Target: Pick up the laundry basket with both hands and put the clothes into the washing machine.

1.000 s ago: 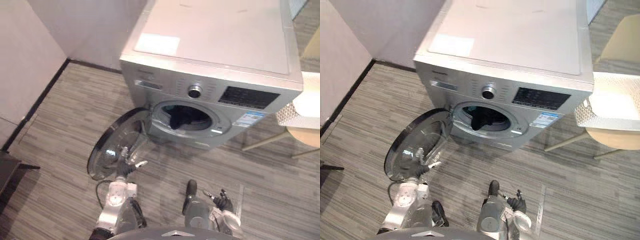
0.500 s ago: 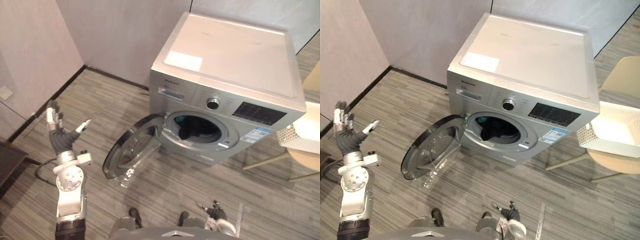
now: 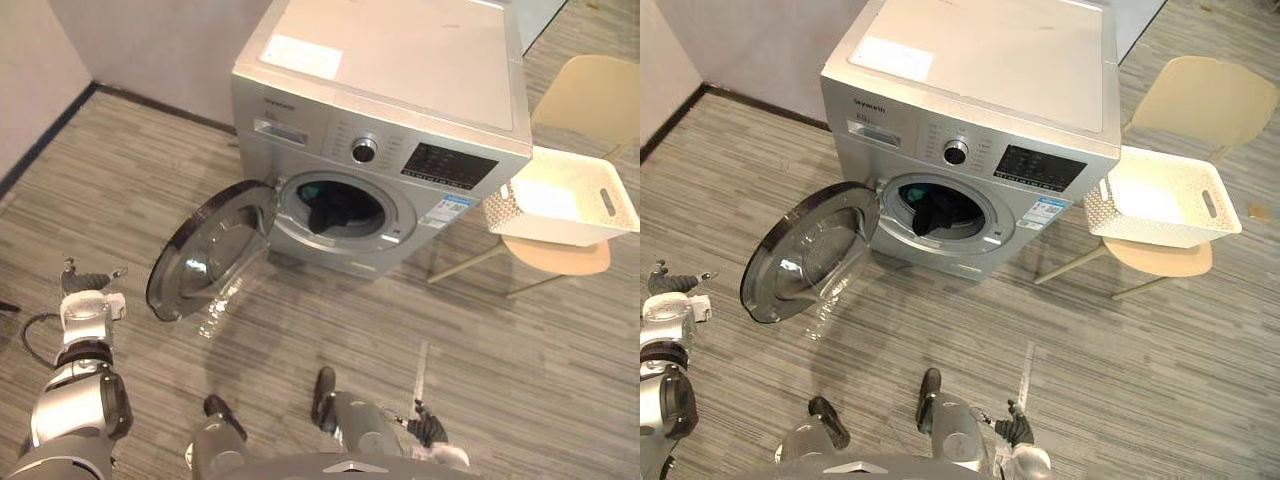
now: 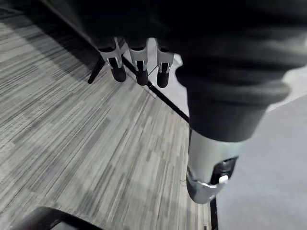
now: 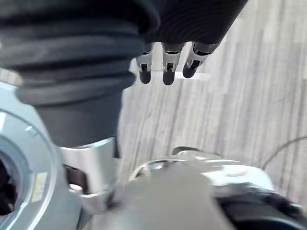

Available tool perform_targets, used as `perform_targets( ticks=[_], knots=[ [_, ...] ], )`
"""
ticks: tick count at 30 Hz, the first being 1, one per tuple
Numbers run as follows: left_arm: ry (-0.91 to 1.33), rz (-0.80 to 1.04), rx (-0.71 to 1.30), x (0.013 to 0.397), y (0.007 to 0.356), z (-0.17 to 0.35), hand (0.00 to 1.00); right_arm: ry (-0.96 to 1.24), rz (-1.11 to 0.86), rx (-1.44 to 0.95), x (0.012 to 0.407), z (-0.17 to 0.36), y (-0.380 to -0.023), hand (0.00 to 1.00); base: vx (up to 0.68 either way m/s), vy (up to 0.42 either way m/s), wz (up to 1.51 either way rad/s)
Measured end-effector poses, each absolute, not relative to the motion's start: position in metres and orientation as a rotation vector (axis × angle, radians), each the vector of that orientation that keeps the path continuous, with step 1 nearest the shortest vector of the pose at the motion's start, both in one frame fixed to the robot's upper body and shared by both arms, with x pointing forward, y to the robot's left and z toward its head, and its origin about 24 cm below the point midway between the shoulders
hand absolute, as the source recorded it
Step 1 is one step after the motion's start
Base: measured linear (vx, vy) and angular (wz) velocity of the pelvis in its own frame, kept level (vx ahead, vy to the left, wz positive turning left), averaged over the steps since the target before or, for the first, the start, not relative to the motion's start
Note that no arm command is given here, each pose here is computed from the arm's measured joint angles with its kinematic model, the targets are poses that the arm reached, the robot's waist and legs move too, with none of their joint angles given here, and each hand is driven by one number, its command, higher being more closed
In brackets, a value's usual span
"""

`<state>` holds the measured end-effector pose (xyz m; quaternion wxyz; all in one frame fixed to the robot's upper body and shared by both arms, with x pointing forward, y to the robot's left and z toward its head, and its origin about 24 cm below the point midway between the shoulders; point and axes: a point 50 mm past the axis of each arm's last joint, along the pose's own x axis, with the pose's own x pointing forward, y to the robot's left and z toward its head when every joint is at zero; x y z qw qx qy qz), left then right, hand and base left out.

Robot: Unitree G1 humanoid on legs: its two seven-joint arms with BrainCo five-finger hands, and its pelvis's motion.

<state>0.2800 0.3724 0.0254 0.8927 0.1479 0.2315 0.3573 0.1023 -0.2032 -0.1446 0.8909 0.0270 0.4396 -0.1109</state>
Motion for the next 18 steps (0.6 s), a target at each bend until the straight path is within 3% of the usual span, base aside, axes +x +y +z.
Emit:
perform_targets(
  ticks=[6, 18],
  knots=[
    [0.242, 0.702, 0.199, 0.332, 0.368, 0.104, 0.0, 0.783, -0.181, 0.041, 0.126, -0.128, -0.197, 0.0, -0.14, 0.091, -0.17],
    [-0.112, 0.653, 0.04, 0.366, 0.35, 0.207, 0.0, 0.615, -0.013, -0.073, 0.144, -0.099, -0.182, 0.0, 0.0, -0.048, 0.05]
  ],
)
